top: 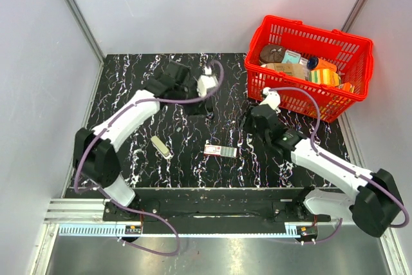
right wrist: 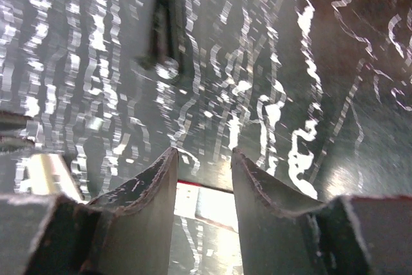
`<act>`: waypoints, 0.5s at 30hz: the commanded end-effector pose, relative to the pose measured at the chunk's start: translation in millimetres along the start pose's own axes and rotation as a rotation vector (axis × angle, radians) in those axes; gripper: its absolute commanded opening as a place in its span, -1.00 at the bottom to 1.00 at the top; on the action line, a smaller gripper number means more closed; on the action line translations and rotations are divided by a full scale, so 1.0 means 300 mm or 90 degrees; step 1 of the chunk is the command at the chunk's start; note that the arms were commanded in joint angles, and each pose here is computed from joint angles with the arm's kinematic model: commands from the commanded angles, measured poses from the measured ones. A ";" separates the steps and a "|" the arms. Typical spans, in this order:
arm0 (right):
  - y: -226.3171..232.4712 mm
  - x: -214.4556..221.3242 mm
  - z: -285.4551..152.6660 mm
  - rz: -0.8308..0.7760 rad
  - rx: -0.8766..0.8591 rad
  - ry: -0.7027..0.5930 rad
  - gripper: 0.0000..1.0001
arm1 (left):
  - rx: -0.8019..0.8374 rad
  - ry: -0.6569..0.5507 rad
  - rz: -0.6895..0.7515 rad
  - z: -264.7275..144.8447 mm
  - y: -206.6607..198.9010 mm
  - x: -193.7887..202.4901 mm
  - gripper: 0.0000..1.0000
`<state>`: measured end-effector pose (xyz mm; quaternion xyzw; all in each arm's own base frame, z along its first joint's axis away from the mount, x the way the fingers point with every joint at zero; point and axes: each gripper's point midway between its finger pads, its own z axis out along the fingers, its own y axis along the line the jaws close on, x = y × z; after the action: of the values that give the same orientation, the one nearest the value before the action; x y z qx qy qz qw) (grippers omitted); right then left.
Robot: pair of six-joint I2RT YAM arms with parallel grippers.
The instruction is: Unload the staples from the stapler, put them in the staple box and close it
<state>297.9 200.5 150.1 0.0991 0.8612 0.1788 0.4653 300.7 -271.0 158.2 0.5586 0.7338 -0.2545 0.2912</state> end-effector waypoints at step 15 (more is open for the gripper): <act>0.504 -0.410 -0.362 0.161 -0.452 -0.116 0.07 | 0.378 -0.581 -0.384 -0.569 -0.146 -0.549 -0.96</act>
<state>287.1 256.0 290.3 0.0697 0.7559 0.4073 0.5078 311.8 -280.1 332.9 0.1863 0.6455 -0.6694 0.3172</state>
